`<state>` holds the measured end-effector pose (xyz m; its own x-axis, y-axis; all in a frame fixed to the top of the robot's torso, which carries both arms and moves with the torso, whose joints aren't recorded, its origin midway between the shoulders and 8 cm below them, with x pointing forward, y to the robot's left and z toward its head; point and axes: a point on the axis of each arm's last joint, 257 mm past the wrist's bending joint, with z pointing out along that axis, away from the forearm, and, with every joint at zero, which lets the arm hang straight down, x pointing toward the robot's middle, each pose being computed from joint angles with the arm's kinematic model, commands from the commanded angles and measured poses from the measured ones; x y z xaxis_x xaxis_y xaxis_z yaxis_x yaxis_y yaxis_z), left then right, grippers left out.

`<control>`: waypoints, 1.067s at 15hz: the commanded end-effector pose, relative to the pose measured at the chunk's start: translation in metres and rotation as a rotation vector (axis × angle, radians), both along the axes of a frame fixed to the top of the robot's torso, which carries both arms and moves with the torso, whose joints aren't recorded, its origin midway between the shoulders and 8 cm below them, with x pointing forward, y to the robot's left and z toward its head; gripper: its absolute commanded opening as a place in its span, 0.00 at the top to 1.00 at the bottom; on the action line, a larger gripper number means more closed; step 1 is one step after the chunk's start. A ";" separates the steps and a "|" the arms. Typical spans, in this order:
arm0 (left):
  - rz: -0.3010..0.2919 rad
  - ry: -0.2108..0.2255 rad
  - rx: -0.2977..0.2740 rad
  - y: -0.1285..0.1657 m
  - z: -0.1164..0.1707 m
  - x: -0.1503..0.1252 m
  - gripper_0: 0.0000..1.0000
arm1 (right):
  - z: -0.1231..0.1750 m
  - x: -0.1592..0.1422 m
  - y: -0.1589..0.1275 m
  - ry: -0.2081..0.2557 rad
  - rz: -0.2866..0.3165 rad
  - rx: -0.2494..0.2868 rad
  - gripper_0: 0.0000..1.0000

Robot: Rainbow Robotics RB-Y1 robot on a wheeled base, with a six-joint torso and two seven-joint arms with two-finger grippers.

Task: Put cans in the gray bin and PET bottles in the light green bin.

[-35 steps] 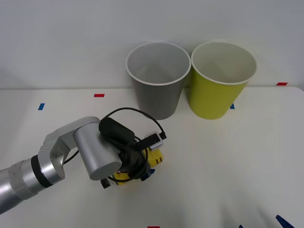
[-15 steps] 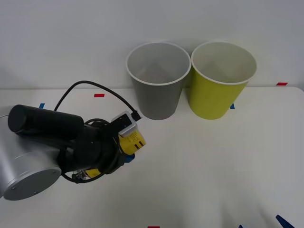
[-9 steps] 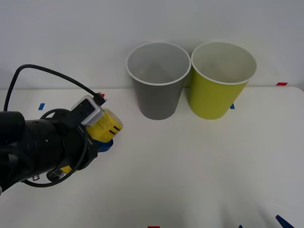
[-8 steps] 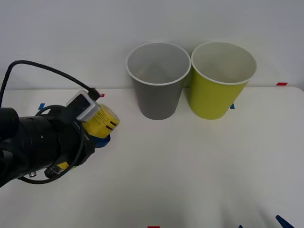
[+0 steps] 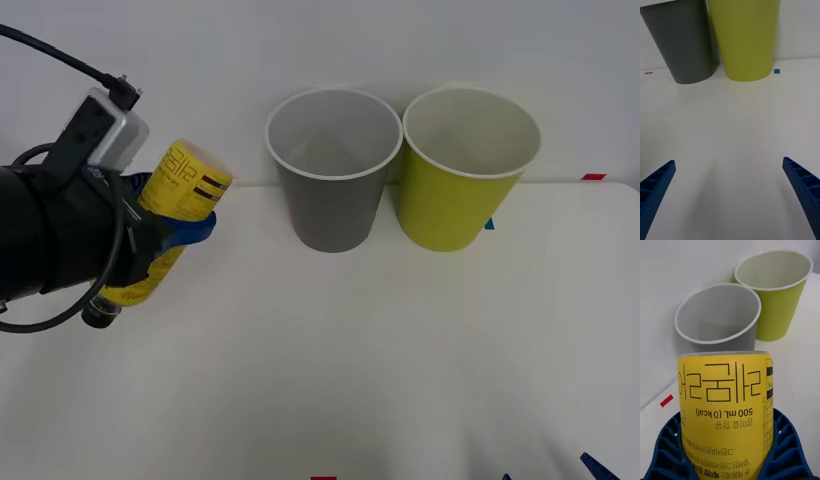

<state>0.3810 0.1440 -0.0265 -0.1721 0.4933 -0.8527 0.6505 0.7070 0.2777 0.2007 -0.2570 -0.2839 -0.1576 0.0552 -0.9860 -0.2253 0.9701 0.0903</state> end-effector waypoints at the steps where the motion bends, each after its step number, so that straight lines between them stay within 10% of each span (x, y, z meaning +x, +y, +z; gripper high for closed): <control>1: -0.035 -0.080 -0.033 -0.015 0.034 0.004 1.00 | 0.000 0.000 0.000 0.000 0.000 0.000 0.01; 4: -0.084 -0.144 -0.045 -0.031 0.065 0.007 1.00 | 0.000 0.000 0.000 0.000 0.000 0.000 0.01; 12: -0.104 -0.108 -0.146 -0.060 0.116 0.062 1.00 | 0.000 0.000 0.000 0.000 0.000 0.000 0.01; 16: -0.097 -0.174 -0.130 -0.093 0.135 0.080 1.00 | 0.000 0.000 0.000 0.000 0.000 0.000 0.01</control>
